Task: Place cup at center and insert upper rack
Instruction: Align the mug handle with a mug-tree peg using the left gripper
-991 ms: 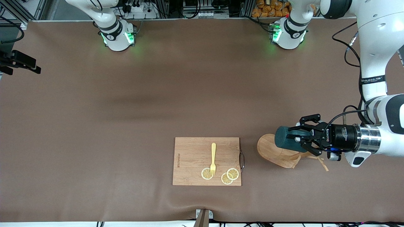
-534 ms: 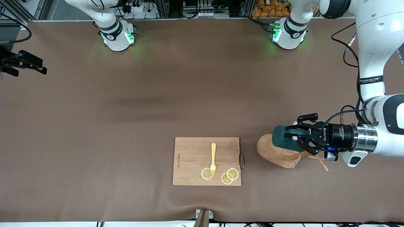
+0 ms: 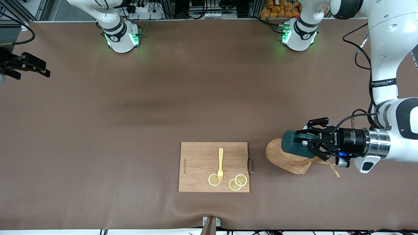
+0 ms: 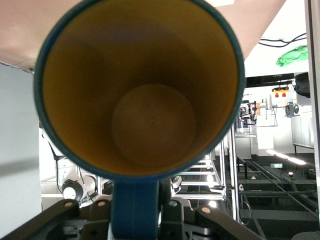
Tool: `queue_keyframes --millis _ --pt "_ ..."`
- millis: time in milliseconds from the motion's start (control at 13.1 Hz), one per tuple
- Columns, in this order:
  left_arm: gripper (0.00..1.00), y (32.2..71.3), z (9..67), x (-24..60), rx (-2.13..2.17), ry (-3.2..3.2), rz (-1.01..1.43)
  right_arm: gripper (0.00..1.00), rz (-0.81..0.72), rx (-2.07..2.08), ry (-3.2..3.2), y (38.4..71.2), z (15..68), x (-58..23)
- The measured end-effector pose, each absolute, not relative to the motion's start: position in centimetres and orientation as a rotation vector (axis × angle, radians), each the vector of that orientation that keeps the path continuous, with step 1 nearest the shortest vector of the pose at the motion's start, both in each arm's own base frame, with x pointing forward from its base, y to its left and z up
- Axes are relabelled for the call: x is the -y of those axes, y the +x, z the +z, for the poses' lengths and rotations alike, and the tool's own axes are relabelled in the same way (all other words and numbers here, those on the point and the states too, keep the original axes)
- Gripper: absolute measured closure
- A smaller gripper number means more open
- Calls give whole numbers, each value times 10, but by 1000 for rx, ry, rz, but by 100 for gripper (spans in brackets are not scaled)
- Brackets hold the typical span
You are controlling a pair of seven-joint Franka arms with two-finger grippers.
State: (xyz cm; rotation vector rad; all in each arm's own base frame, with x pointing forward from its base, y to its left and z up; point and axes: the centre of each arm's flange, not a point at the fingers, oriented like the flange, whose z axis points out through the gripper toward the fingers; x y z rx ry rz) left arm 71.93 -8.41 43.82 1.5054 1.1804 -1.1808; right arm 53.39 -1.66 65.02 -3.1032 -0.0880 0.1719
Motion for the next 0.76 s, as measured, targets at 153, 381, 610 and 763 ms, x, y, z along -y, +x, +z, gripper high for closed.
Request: queue_keyframes --millis 153,381,610,763 --pt "78 719 438 84 -1176 1507 -1178 0 173 87 -3103 534 650 17" --pt "78 719 437 87 -1174 1510 -1181 0 176 87 -3103 534 649 17" --pt "78 719 436 88 -1170 1512 -1180 0 175 86 -3103 534 649 17" --pt "78 719 436 88 -1167 1513 -1178 0 175 85 -3103 534 649 17"
